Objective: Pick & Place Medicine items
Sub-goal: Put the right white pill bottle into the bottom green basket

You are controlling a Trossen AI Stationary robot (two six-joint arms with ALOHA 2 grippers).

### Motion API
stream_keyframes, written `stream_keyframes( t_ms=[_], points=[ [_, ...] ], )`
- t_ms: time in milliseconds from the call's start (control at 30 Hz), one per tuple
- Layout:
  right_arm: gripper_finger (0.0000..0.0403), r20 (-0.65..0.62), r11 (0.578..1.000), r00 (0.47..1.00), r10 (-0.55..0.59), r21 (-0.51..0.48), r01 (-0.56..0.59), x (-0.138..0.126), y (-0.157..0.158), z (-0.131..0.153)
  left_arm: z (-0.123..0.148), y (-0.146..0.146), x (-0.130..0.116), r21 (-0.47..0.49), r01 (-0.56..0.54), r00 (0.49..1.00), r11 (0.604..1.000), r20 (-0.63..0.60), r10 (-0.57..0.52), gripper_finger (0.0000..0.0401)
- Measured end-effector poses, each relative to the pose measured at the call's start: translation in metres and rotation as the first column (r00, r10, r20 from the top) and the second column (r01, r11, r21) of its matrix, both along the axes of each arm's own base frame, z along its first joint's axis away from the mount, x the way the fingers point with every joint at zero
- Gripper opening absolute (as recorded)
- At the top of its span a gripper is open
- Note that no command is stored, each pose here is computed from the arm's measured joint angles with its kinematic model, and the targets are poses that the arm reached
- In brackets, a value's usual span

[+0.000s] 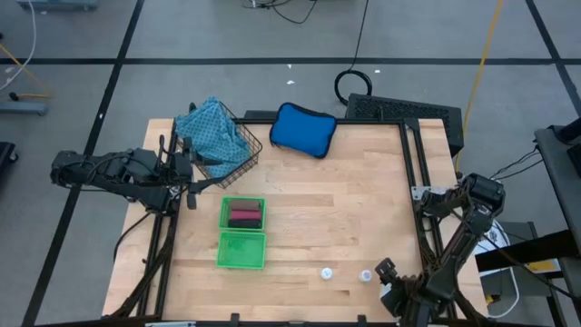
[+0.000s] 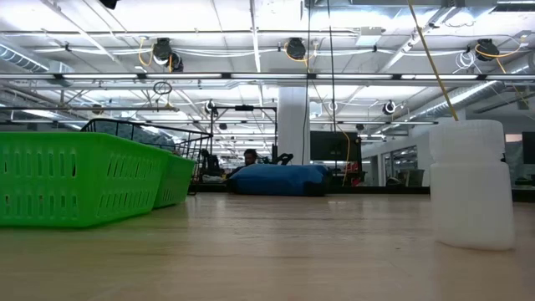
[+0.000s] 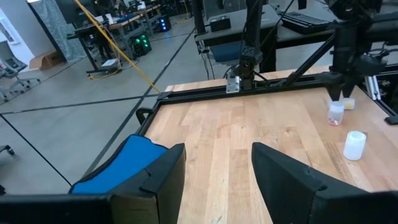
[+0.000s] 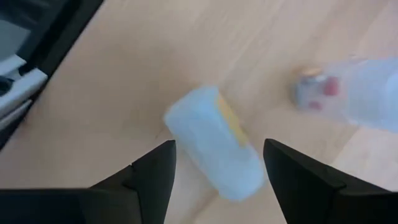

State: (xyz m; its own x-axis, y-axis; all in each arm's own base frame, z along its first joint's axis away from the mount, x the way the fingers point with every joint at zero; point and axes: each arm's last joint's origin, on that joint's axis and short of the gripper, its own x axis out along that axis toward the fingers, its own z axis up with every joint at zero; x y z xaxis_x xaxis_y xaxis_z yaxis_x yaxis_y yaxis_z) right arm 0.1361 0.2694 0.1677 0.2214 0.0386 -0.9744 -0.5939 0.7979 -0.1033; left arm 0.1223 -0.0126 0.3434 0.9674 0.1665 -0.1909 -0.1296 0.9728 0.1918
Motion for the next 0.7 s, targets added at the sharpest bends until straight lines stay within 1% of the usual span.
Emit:
stream_keyframes(
  t_ms=[167,400,633,700],
  points=[
    [0.0219,-0.016,1.0,1.0,-0.001,-0.024,0.0,-0.003,-0.006,-0.009,0.0,0.0,0.0,0.0,0.0,1.0,1.0,-0.001,0.0,0.0191],
    [0.0192,-0.017,1.0,1.0,-0.008,-0.022,0.008,-0.004,-0.009,-0.015,0.0,0.0,0.0,0.0,0.0,1.0,1.0,0.0,0.0,0.0191],
    [0.0136,-0.029,0.989,0.989,-0.147,-0.027,0.146,-0.007,-0.015,-0.021,0.0,0.0,0.0,0.0,0.0,1.0,1.0,0.0,0.0,0.0191],
    [0.0134,-0.036,0.982,0.982,-0.186,-0.039,0.185,-0.008,-0.017,-0.019,0.0,0.0,0.0,0.0,0.0,1.0,1.0,0.0,0.0,0.0191]
  ],
)
